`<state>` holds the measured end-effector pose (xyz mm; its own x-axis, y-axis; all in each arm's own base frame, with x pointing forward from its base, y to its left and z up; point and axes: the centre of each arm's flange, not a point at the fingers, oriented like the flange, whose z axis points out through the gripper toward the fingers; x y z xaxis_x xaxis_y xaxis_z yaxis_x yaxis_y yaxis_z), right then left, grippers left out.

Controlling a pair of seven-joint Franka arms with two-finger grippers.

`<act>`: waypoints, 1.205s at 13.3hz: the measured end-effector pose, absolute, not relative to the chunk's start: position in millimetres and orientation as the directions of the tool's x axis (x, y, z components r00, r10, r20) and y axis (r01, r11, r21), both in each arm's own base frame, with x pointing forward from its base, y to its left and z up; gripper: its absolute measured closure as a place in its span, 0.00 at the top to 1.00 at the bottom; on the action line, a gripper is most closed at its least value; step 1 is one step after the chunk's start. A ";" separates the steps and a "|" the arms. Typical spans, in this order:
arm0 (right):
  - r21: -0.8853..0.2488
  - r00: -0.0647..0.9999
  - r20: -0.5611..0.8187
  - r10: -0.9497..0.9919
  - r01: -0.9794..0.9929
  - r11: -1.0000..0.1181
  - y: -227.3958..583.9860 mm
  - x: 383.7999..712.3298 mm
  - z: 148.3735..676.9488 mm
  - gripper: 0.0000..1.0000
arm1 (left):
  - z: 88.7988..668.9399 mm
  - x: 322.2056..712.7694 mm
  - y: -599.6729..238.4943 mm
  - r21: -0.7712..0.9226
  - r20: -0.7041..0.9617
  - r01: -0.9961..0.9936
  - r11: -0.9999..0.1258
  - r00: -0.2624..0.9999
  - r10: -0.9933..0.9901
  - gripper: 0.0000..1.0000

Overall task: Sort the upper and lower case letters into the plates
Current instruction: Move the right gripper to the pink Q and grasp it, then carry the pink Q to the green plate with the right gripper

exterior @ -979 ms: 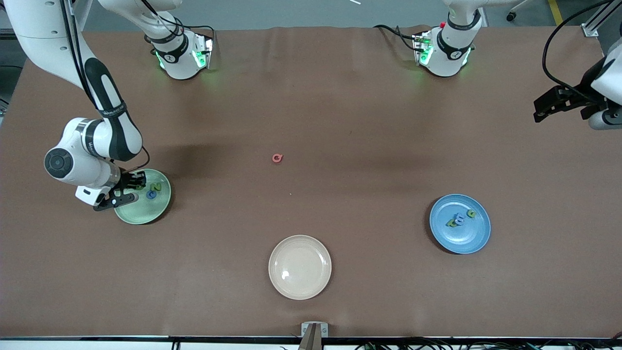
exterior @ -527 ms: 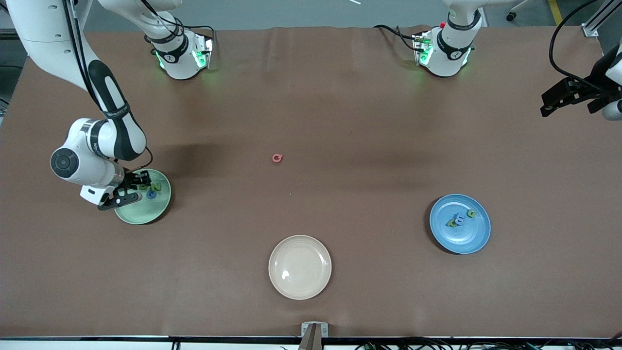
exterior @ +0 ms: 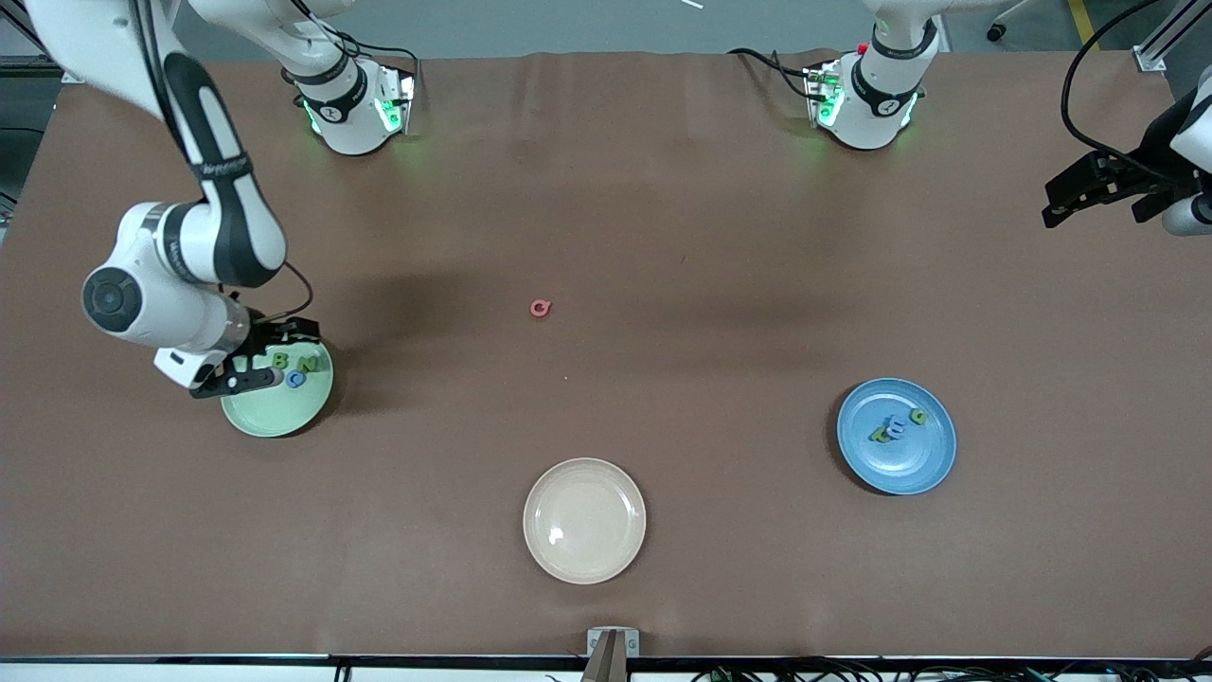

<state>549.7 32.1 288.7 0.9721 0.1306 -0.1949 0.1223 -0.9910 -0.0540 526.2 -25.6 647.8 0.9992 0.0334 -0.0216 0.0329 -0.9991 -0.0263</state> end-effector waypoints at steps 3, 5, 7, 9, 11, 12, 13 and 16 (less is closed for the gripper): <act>-0.009 0.978 -0.208 0.014 0.013 -1.000 114.9 534.2 297.6 1.00 | 647.9 526.4 -26.0 -0.025 -0.020 0.033 -0.999 0.999 0.033 1.00; 0.025 0.979 -0.194 -0.058 -0.054 -0.998 176.4 517.9 293.8 1.00 | 648.2 526.2 -26.4 -0.025 -0.020 0.032 -0.999 0.999 0.032 1.00; 0.037 0.982 -0.135 -0.129 -0.125 -0.991 251.7 492.4 293.4 1.00 | 648.0 526.1 -27.8 -0.025 -0.020 0.029 -0.999 0.999 0.030 1.00; 0.026 0.982 -0.076 -0.172 -0.171 -0.985 317.7 461.7 282.8 1.00 | 647.8 525.8 -28.0 -0.025 -0.023 0.029 -0.999 0.999 0.029 1.00; 0.002 0.978 -0.024 -0.207 -0.207 -0.978 357.8 441.3 257.3 1.00 | 648.8 524.7 -27.8 -0.025 -0.024 0.029 -0.999 0.999 0.030 1.00; -0.011 0.976 -0.001 -0.219 -0.219 -0.976 371.6 434.2 241.4 1.00 | 650.5 523.5 -28.2 -0.026 -0.022 0.029 -0.999 0.999 0.029 1.00; -0.021 0.975 0.018 -0.223 -0.222 -0.975 381.4 428.7 224.3 1.00 | 652.2 522.0 -28.6 -0.026 -0.020 0.028 -0.999 0.999 0.029 1.00; -0.024 0.975 0.045 -0.219 -0.218 -0.976 388.1 423.0 183.8 0.98 | 651.9 520.7 -28.7 -0.027 -0.028 0.028 -0.999 0.999 0.029 1.00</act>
<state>423.0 388.1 183.8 0.9746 -0.2192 0.0452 -0.2183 -0.9756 -0.0237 520.7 -28.7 651.9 0.9992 0.0289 -0.0279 0.0282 -0.9992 -0.0271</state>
